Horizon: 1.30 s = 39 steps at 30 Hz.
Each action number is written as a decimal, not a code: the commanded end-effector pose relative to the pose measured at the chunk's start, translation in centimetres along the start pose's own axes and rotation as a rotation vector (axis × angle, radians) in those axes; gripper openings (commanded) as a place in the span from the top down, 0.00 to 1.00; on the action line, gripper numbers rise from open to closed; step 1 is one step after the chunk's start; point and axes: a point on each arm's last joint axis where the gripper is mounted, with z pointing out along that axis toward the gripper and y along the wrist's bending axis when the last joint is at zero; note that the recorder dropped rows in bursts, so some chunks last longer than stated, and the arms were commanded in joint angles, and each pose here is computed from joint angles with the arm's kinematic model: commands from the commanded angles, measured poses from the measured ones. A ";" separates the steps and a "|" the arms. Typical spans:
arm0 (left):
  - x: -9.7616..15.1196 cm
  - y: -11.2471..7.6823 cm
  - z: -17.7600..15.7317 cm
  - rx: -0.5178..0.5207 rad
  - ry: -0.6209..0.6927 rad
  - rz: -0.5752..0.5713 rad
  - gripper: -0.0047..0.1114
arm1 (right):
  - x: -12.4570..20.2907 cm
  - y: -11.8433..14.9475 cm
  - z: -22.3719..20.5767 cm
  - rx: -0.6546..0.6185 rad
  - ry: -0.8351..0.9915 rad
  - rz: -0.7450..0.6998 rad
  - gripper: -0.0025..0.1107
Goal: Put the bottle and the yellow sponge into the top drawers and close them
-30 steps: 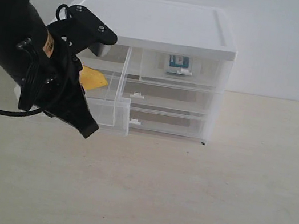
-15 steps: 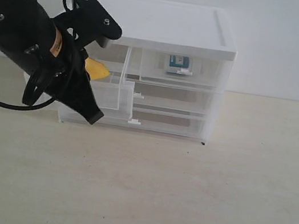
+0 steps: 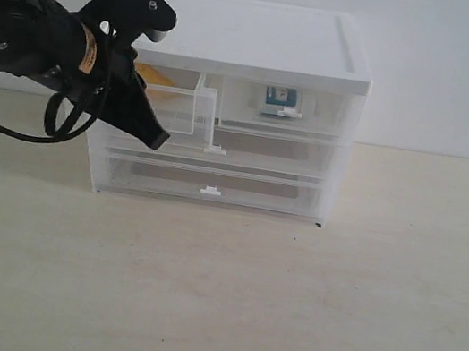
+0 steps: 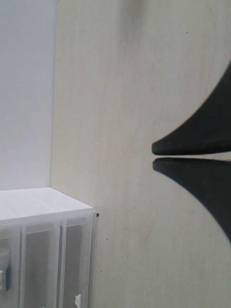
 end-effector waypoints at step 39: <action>3.8 4.7 -6.0 -0.063 0.020 -0.298 0.92 | -0.1 -0.1 0.0 0.009 -0.013 -0.004 0.98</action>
